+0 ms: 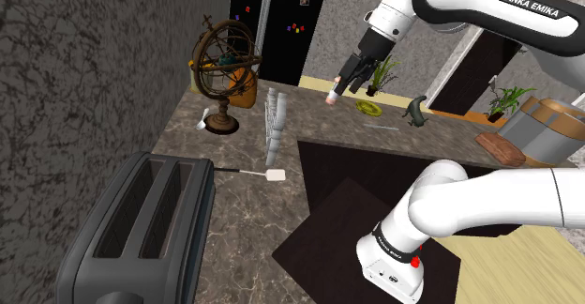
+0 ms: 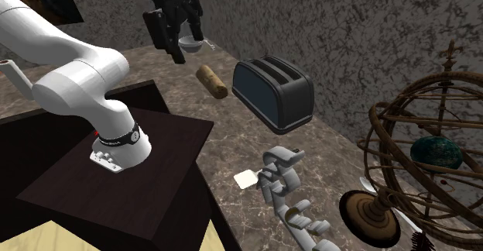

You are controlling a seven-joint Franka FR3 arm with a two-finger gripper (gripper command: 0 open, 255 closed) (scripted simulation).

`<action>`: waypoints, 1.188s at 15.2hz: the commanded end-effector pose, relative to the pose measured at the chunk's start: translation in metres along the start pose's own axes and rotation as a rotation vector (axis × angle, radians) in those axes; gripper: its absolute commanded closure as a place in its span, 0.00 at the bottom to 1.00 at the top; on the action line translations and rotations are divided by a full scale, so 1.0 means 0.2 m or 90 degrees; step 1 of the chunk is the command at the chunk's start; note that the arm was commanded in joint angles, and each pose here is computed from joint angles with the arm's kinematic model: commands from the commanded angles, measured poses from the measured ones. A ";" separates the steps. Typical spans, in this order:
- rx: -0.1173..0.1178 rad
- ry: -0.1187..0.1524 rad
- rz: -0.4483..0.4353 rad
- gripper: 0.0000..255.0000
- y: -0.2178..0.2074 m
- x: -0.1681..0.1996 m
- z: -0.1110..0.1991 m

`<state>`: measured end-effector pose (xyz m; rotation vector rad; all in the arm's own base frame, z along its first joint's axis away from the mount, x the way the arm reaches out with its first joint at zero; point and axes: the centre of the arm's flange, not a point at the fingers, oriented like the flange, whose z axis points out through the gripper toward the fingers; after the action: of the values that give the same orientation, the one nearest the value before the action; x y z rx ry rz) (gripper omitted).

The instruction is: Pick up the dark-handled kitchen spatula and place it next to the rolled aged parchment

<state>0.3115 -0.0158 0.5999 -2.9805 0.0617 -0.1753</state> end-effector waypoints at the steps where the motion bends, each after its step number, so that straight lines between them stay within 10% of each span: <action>1: 0.000 0.000 0.000 0.00 0.00 0.00 0.00; 18: -0.023 -0.034 -0.255 0.00 -0.01 0.46 1.04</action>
<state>0.4208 0.0092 0.4209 -2.9971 -0.5051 -0.1400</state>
